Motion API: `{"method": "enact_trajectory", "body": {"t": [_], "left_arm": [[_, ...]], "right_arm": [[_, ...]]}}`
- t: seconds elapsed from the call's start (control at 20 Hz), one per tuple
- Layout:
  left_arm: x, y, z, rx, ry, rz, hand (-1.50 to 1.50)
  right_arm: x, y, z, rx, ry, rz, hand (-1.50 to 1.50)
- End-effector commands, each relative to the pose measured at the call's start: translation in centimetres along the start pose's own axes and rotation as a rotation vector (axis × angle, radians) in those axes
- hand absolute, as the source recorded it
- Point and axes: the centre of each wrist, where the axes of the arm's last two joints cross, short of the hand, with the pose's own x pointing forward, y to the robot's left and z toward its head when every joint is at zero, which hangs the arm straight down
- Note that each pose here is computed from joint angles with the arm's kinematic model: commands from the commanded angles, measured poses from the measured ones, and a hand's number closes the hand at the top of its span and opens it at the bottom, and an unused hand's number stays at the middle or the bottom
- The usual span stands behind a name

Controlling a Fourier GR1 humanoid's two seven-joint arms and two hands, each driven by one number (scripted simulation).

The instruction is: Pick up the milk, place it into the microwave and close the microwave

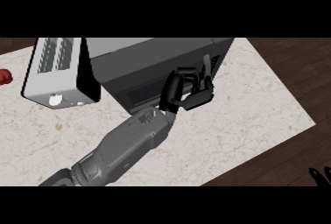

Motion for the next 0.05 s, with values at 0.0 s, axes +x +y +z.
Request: {"method": "enact_trajectory", "body": {"t": [0.0], "left_arm": [[0.62, 0.5, -1.67, 0.013, -0.006, -0.024, 1.5]], "right_arm": [[0.53, -0.07, -0.02, 0.021, -0.007, -0.011, -1.5]]}}
